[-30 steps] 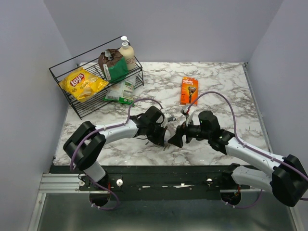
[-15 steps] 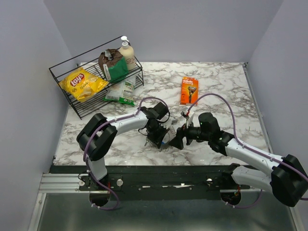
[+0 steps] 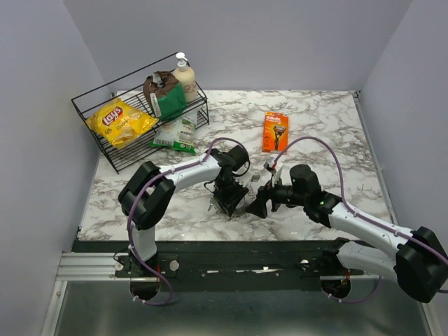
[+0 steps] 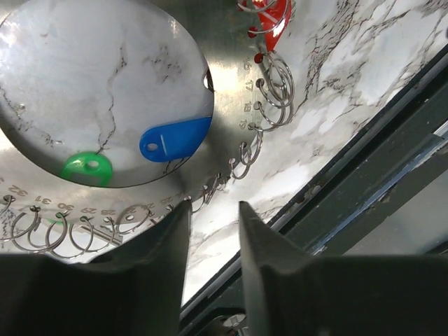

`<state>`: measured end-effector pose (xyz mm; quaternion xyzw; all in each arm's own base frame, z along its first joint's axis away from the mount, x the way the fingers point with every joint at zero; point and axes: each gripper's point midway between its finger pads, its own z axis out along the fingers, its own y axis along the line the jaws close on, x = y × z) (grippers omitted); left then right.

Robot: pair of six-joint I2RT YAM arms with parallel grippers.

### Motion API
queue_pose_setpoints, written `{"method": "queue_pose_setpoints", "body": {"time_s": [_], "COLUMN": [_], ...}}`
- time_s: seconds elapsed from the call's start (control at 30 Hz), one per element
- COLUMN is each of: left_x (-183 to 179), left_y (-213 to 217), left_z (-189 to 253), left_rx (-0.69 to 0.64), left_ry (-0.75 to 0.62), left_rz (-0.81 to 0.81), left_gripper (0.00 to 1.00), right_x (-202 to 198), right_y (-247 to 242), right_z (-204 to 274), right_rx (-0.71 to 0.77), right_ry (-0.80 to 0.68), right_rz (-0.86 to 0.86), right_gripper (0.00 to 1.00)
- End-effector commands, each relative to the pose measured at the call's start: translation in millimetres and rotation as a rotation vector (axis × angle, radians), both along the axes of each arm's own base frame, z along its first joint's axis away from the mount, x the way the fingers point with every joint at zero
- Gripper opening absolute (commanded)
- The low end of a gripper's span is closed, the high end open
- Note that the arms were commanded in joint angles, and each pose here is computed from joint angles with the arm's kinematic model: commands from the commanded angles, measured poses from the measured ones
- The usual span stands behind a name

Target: Put the keys on the keyring

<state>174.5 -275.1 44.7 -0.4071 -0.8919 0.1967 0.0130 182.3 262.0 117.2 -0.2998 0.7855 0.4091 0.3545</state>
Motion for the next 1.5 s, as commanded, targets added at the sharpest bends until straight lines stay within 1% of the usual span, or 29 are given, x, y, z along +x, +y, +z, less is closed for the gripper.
{"method": "queue_pose_setpoints", "body": {"time_s": [0.0,0.07,0.13,0.17,0.23,0.27,0.33,0.37,0.4,0.43,0.47,0.5,0.53,0.57,0.6,0.63,0.67,0.7,0.73,0.77,0.83,0.87,0.93,1.07,1.27,1.43,1.47], "left_x": [10,15,23,24,33,31,39,31,37,34,23,26,21,10,12,10,4,7,6,1,2,0,1,-2,-4,-4,-6], "left_y": [3,8,9,12,10,14,9,12,4,2,6,-4,-7,-2,-7,-5,2,2,2,8,11,15,17,23,20,14,14], "left_z": [14,18,22,27,36,42,54,60,68,74,63,85,89,75,92,92,76,86,86,74,74,64,59,35,12,9,8], "left_rx": [-0.014,-0.008,-0.028,-0.045,-0.099,-0.125,-0.219,-0.260,-0.333,-0.383,-0.397,-0.514,-0.567,-0.576,-0.671,-0.691,-0.675,-0.727,-0.747,-0.739,-0.762,-0.743,-0.746,-0.697,-0.674,-0.703,-0.711], "left_ry": [-0.059,-0.094,-0.120,-0.140,-0.186,-0.195,-0.235,-0.232,-0.267,-0.262,-0.238,-0.266,-0.253,-0.224,-0.238,-0.235,-0.217,-0.246,-0.225,-0.213,-0.223,-0.219,-0.221,-0.194,-0.165,-0.172,-0.169], "left_rz": [0.002,0.026,0.070,0.090,0.136,0.176,0.231,0.274,0.291,0.313,0.337,0.385,0.397,0.422,0.468,0.492,0.536,0.559,0.608,0.636,0.677,0.691,0.719,0.762,0.749,0.710,0.701], "left_gripper": [0.52,0.57,0.59,0.61,0.62,0.63,0.63,0.62,0.62,0.62,0.61,0.62,0.61,0.61,0.61,0.61,0.61,0.61,0.61,0.60,0.60,0.59,0.58,0.54,0.53,0.54,0.56], "right_x": [-6,-6,-7,-7,-7,-6,-6,-5,-4,-4,-4,-3,-3,-2,-2,-2,-1,-1,-1,-1,0,0,0,1,0,0,0], "right_y": [2,3,3,3,3,3,3,3,3,4,4,5,5,6,7,8,8,9,9,9,11,11,12,11,9,8,7], "right_z": [5,6,9,10,12,14,17,17,19,19,19,21,21,23,24,25,26,28,28,27,29,29,31,34,35,35,35], "right_rx": [0.030,0.033,0.039,0.043,0.047,0.050,0.054,0.053,0.055,0.054,0.055,0.057,0.057,0.060,0.064,0.067,0.066,0.071,0.072,0.069,0.072,0.071,0.074,0.078,0.076,0.071,0.070], "right_ry": [-0.010,-0.011,-0.017,-0.017,-0.027,-0.033,-0.043,-0.045,-0.050,-0.050,-0.052,-0.054,-0.053,-0.057,-0.058,-0.060,-0.060,-0.063,-0.066,-0.062,-0.069,-0.071,-0.075,-0.084,-0.090,-0.092,-0.090], "right_rz": [0.027,0.030,0.036,0.035,0.035,0.032,0.034,0.033,0.032,0.034,0.036,0.037,0.041,0.041,0.043,0.046,0.044,0.048,0.052,0.052,0.058,0.057,0.062,0.061,0.053,0.048,0.048], "right_gripper": [0.95,0.95,0.95,0.95,0.95,0.95,0.95,0.95,0.95,0.95,0.95,0.95,0.95,0.95,0.95,0.95,0.95,0.95,0.95,0.95,0.95,0.95,0.95,0.95,0.95,0.95,0.95]}}
